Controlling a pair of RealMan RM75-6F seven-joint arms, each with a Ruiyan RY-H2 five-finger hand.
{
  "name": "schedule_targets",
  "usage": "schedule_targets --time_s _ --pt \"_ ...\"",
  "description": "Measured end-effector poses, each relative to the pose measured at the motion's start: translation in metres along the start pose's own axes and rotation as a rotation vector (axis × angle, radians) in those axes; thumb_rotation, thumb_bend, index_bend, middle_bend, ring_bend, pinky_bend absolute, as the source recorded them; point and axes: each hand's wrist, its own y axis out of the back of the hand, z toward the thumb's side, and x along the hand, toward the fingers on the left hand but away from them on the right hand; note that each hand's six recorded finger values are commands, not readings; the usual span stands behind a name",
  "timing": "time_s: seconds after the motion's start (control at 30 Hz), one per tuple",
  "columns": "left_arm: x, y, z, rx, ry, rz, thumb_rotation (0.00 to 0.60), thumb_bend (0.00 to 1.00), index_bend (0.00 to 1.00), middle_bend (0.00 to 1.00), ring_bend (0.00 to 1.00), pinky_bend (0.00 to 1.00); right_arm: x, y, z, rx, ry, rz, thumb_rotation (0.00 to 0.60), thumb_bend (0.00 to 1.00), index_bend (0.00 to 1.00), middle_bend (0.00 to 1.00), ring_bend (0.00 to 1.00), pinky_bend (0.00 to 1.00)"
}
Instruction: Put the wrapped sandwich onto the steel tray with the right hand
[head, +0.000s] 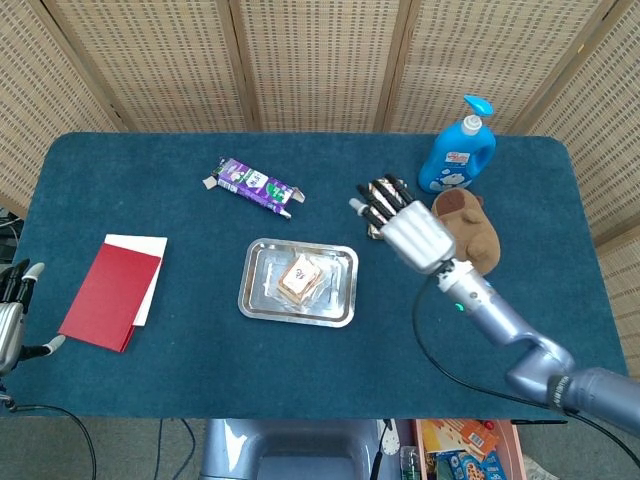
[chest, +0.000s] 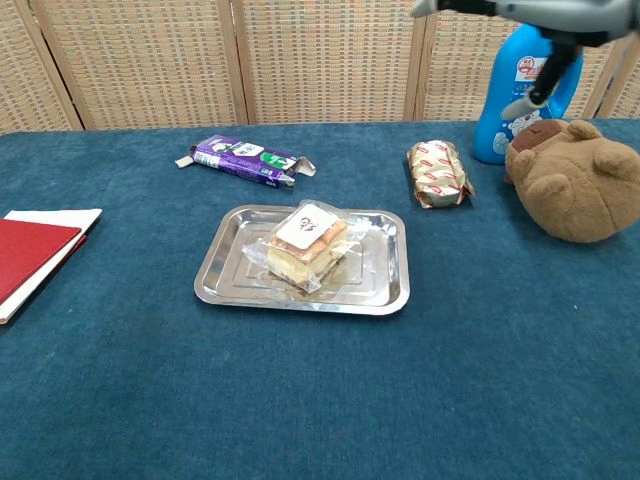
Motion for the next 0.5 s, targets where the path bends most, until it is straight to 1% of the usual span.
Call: schedule_targets --time_s 0.03,0.13,0.2,0.27,0.37,0.5 --pt "-0.001 0.0 0.001 -0.001 -0.003 0.002 0.6 0.0 0.0 0.0 0.0 0.0 0.011 -0.003 -0.008 -0.03 -0.022 -0.001 0.6 0.0 0.0 0.0 0.0 0.0" --pt "-0.004 0.002 0.003 -0.002 -0.015 0.008 0.6 0.0 0.0 0.0 0.0 0.0 0.058 -0.019 -0.032 -0.147 -0.109 0.008 0.6 0.0 0.0 0.0 0.0 0.0" --pt "-0.006 0.002 0.004 -0.001 -0.023 0.012 0.6 0.0 0.0 0.0 0.0 0.0 0.096 -0.031 -0.045 -0.215 -0.175 0.013 0.6 0.0 0.0 0.0 0.0 0.0" --pt "-0.008 0.003 0.005 0.0 -0.029 0.016 0.6 0.0 0.0 0.0 0.0 0.0 0.134 -0.039 -0.052 -0.246 -0.24 0.015 0.6 0.0 0.0 0.0 0.0 0.0" --pt "-0.009 0.004 0.006 0.0 -0.038 0.024 0.6 0.0 0.0 0.0 0.0 0.0 0.178 -0.048 -0.053 -0.259 -0.322 0.031 0.6 0.0 0.0 0.0 0.0 0.0" --pt "-0.013 0.006 0.008 -0.009 -0.052 0.038 0.6 0.0 0.0 0.0 0.0 0.0 0.21 -0.052 -0.047 -0.295 -0.403 0.05 0.6 0.0 0.0 0.0 0.0 0.0"
